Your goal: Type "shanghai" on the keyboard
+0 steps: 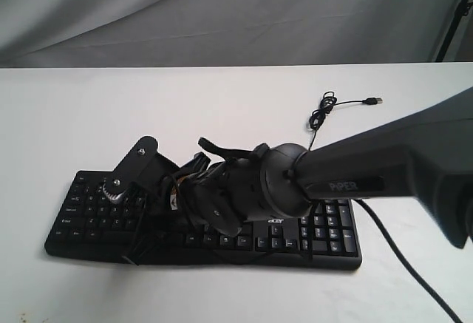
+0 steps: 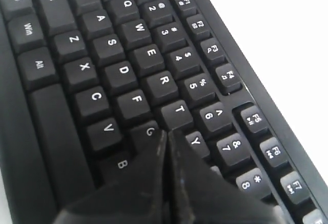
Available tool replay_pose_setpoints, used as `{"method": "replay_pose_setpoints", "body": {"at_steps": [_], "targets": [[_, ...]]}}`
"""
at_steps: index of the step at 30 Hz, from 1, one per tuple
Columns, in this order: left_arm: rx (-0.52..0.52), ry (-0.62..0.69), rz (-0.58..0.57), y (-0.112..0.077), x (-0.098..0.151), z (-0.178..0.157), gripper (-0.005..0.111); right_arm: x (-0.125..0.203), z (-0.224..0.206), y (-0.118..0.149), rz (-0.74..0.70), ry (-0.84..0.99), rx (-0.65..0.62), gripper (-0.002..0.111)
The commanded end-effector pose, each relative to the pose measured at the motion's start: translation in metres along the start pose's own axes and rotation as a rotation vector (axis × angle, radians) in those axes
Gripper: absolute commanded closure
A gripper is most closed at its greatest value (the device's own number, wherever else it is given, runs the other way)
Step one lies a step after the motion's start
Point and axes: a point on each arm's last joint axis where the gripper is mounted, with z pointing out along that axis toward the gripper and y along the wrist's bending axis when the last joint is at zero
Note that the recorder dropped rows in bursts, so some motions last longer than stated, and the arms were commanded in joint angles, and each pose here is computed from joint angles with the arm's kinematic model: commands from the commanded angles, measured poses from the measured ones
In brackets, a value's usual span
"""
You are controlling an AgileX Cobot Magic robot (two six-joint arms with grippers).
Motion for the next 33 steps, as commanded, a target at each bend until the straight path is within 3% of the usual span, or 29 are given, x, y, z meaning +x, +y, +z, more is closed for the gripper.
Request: {"method": "replay_pose_setpoints", "body": {"at_steps": [1, 8, 13, 18, 33], "targets": [[0.004, -0.004, -0.001, 0.0, 0.001, 0.0, 0.107, -0.007, -0.009, -0.001, -0.017, -0.019, 0.003, 0.108], [0.004, -0.004, -0.001, 0.0, 0.001, 0.0, 0.107, -0.04, -0.011, 0.011, -0.09, -0.046, -0.02, 0.108], [0.004, -0.004, -0.001, 0.0, 0.001, 0.0, 0.107, -0.066, 0.012, 0.026, -0.14, -0.056, -0.044, 0.108], [0.004, -0.004, -0.001, 0.0, 0.001, 0.0, 0.107, -0.064, 0.039, 0.033, -0.148, -0.063, -0.049, 0.108], [0.004, -0.004, -0.001, 0.0, 0.001, 0.0, 0.107, -0.064, 0.046, 0.033, -0.153, -0.126, -0.035, 0.108]]}}
